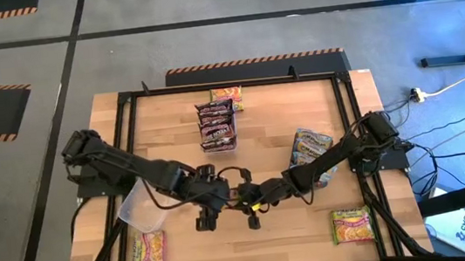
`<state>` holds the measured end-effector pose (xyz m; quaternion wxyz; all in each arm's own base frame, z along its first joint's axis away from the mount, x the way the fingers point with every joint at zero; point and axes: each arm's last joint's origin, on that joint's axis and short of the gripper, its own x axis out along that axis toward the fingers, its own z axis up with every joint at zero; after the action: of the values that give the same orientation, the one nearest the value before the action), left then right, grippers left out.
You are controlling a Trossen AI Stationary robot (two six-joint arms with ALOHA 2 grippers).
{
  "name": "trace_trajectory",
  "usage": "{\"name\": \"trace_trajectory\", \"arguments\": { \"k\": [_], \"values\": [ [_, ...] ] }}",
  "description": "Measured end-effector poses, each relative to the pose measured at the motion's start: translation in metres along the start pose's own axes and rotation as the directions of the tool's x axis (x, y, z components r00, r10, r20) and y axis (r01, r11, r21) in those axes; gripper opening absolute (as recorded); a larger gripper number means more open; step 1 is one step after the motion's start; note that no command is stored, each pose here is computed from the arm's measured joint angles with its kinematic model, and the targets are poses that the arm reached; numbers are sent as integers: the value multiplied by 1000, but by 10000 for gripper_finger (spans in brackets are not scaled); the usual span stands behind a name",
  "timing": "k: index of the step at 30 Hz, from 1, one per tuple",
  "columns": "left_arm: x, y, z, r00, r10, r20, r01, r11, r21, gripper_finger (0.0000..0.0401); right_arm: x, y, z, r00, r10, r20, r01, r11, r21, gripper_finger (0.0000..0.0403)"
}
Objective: Sort Maruchan noodles
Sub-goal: Put the green noodle pack into the left transparent bin
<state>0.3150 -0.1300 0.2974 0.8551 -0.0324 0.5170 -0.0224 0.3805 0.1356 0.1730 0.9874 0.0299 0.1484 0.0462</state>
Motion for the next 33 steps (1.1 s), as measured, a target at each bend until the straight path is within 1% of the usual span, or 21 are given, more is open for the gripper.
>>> {"name": "trace_trajectory", "arguments": {
  "k": [4, 10, 13, 16, 19, 22, 24, 26, 28, 30, 32, 33],
  "values": [
    [1, 0, -1, 1000, 7, -13, -7, 1000, 0, 238, 0, 0, 0, 1000, 1, 0, -1, 1000, 0, 105],
    [-1, 2, -6, 998, 25, -58, -24, 1000, 12, 158, 0, 0, 1, 1000, 2, 11, -2, 1000, 3, 106],
    [-1, 3, -7, 997, 30, -65, -28, 999, 34, 122, 1, 0, 3, 1000, 1, 12, -1, 1000, 2, 117],
    [-4, 4, -9, 996, 34, -80, -29, 998, 63, 119, 1, 1, 6, 1000, 4, 28, -4, 1000, 5, 152],
    [-9, 6, -14, 988, 62, -142, -51, 996, 76, 119, -2, 1, 11, 999, 23, 25, -23, 1000, 3, 198],
    [-27, 6, -19, 973, 115, -201, -100, 991, 84, 119, -9, 2, 18, 997, 71, 3, -71, 997, 0, 238],
    [-40, 5, -25, 953, 162, -255, -142, 985, 94, 119, -14, 3, 21, 994, 102, -30, -102, 995, -4, 258],
    [-52, 3, -34, 923, 208, -324, -178, 977, 120, 119, -17, 6, 19, 990, 114, -81, -115, 993, -11, 272],
    [-62, -2, -41, 900, 230, -369, -197, 972, 126, 119, -19, 8, 16, 986, 122, -117, -125, 992, -17, 281],
    [-59, -7, -51, 888, 223, -401, -185, 974, 131, 119, -20, 11, 14, 983, 120, -138, -124, 992, -20, 286],
    [-60, -12, -63, 886, 214, -412, -155, 973, 174, 119, -21, 11, 12, 982, 117, -151, -122, 992, -23, 287],
    [-59, -12, -67, 881, 229, -414, -170, 970, 175, 119, -21, 12, 11, 981, 118, -157, -123, 992, -24, 286]
  ]
}}
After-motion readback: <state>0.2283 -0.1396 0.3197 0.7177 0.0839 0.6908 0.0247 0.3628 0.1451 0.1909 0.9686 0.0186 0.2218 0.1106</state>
